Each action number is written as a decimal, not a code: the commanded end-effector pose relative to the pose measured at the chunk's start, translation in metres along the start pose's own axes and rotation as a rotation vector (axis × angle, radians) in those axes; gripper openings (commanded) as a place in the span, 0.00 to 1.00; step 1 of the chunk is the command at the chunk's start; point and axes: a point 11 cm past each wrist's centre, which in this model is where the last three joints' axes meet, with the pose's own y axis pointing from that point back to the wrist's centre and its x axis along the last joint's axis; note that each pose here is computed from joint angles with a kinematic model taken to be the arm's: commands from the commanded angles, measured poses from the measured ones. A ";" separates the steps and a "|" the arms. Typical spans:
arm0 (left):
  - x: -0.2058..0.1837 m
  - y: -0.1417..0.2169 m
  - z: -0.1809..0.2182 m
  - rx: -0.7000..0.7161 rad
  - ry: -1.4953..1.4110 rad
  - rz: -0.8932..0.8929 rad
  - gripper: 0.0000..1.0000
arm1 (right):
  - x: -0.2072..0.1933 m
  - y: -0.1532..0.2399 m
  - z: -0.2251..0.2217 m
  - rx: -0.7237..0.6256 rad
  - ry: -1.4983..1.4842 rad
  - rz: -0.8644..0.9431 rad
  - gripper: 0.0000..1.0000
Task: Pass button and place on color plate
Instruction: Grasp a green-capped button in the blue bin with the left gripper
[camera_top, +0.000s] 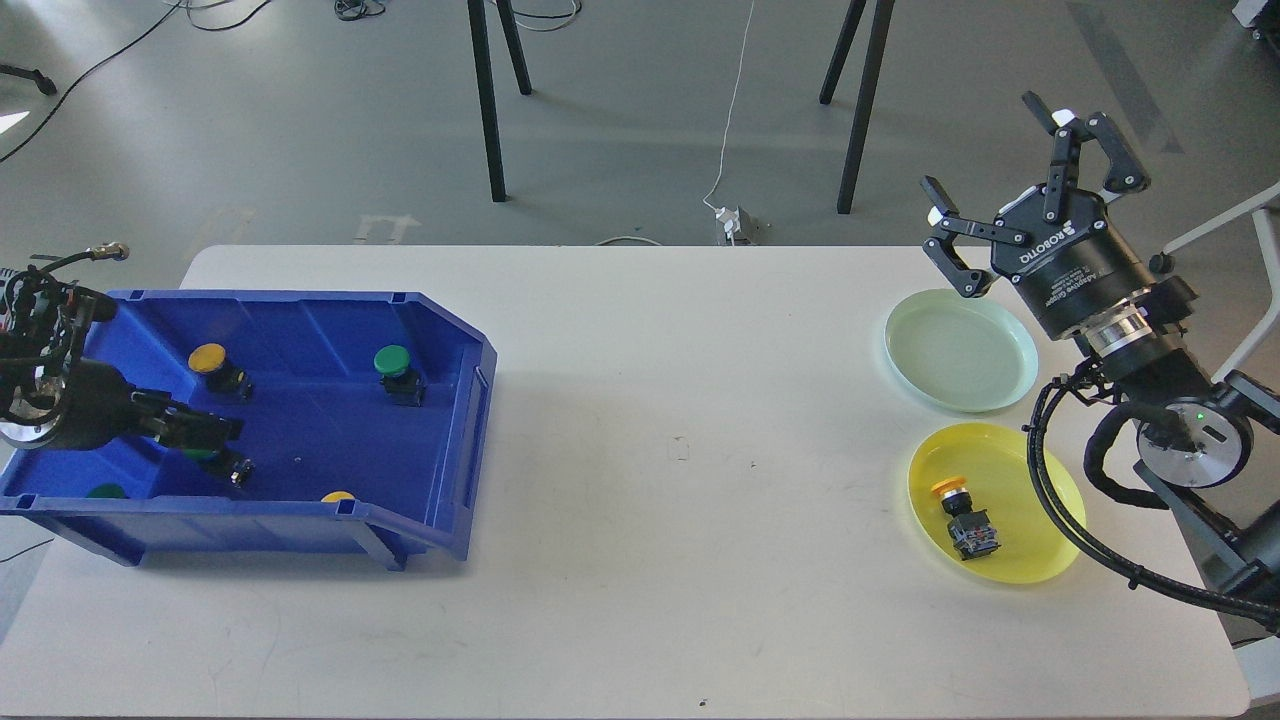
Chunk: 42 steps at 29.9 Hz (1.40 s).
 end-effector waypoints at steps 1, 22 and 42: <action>-0.001 -0.005 0.000 0.005 0.005 -0.007 0.97 | 0.001 0.001 0.000 0.000 -0.001 0.003 0.97; -0.018 -0.028 -0.001 0.033 0.005 -0.086 0.95 | 0.002 0.005 0.002 -0.001 -0.008 0.005 0.97; -0.019 -0.029 0.001 0.028 0.008 -0.087 0.67 | 0.005 0.011 0.008 -0.012 -0.018 0.018 0.97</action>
